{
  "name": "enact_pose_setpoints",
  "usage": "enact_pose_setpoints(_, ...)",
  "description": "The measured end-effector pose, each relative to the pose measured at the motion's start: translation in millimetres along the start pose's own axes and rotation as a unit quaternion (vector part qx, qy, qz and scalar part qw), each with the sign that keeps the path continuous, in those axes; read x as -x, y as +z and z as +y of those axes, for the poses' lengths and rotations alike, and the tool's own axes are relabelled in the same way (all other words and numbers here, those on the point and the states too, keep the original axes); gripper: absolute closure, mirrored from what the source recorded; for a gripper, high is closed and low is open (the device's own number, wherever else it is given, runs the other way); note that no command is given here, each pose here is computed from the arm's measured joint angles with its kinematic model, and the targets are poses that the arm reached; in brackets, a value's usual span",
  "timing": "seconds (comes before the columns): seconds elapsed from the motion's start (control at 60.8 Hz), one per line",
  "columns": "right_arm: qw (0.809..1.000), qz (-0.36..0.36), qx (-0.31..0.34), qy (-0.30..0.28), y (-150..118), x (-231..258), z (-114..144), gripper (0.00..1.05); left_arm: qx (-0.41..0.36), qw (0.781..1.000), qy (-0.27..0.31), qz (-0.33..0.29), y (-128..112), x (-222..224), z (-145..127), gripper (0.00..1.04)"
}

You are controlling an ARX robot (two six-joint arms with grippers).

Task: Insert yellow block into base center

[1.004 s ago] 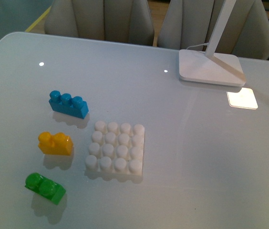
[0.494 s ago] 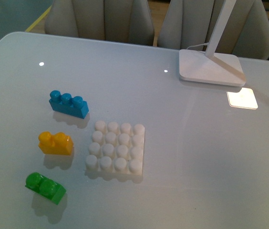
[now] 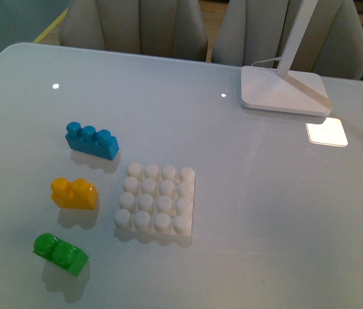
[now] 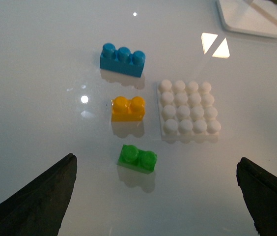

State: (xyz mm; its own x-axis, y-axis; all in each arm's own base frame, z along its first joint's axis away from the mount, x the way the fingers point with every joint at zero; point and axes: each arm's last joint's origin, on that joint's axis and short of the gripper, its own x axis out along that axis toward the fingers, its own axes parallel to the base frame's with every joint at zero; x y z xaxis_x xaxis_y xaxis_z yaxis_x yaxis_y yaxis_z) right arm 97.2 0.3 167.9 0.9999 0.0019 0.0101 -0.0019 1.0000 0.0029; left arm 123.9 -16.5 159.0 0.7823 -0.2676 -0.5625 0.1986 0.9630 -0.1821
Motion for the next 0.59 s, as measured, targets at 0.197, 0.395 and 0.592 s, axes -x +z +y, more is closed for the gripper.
enact_pose_setpoints(0.197,1.0,0.0,0.0,0.0,0.0,0.0,0.0,0.09,0.009,1.0,0.004,0.001,6.3,-35.1,-12.9,0.07)
enact_pose_setpoints(0.395,1.0,0.0,0.0,0.0,0.0,0.0,0.0,0.09,-0.015,1.0,0.005,0.018,-0.4,-71.0,-30.7,0.07)
enact_pose_setpoints(0.592,1.0,0.0,0.0,0.0,0.0,0.0,0.0,0.09,-0.064,0.998,0.004,0.01,-0.7,-101.4,-43.2,0.07)
